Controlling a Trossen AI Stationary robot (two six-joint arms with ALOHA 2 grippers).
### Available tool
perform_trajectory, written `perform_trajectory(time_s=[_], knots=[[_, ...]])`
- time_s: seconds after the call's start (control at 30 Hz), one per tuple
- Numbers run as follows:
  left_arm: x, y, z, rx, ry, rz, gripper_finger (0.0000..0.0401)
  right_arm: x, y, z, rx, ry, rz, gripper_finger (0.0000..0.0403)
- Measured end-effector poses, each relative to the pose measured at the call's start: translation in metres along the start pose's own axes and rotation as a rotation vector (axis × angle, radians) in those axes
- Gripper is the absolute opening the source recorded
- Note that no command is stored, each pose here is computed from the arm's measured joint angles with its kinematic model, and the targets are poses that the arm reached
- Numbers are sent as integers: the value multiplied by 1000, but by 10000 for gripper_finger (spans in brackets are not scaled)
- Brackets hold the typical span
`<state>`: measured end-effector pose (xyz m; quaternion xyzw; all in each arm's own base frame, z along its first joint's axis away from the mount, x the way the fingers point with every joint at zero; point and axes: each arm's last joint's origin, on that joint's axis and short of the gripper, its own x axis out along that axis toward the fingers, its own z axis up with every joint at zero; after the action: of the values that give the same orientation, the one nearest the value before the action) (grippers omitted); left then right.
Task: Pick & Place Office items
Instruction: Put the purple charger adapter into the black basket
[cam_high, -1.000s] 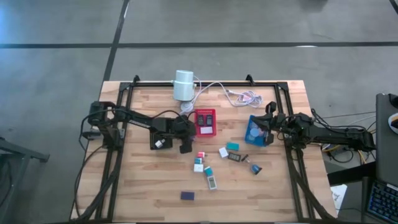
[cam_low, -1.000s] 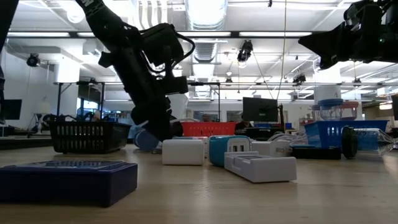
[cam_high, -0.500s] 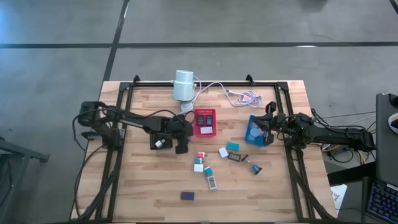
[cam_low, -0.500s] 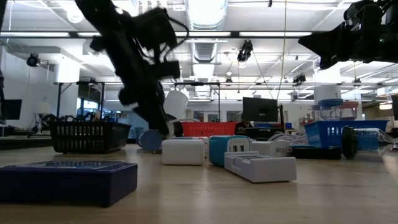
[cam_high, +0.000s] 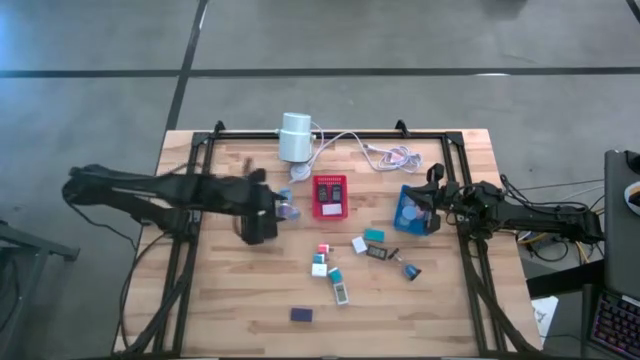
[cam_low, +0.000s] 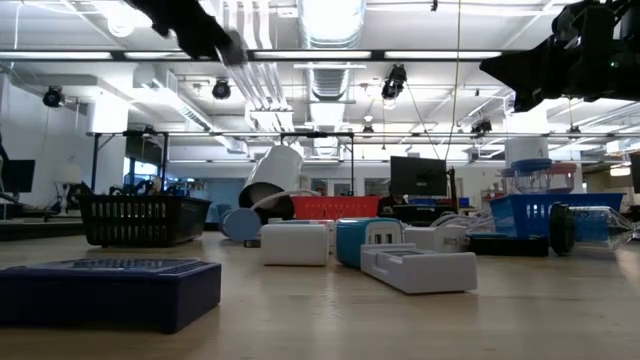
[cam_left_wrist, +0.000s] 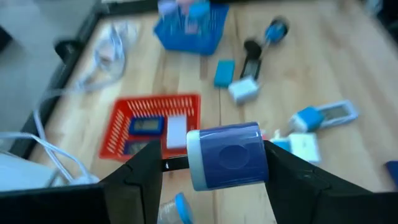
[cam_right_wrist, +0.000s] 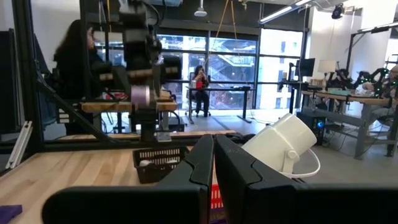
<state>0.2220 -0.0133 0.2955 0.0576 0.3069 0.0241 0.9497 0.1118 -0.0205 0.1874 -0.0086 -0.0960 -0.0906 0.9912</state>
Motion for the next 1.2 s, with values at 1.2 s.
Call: perform_trajectory(time_s=[1.2], knots=[[-39, -8, -167, -72, -687, -129, 204, 0, 0, 0, 3, -2, -1, 13]])
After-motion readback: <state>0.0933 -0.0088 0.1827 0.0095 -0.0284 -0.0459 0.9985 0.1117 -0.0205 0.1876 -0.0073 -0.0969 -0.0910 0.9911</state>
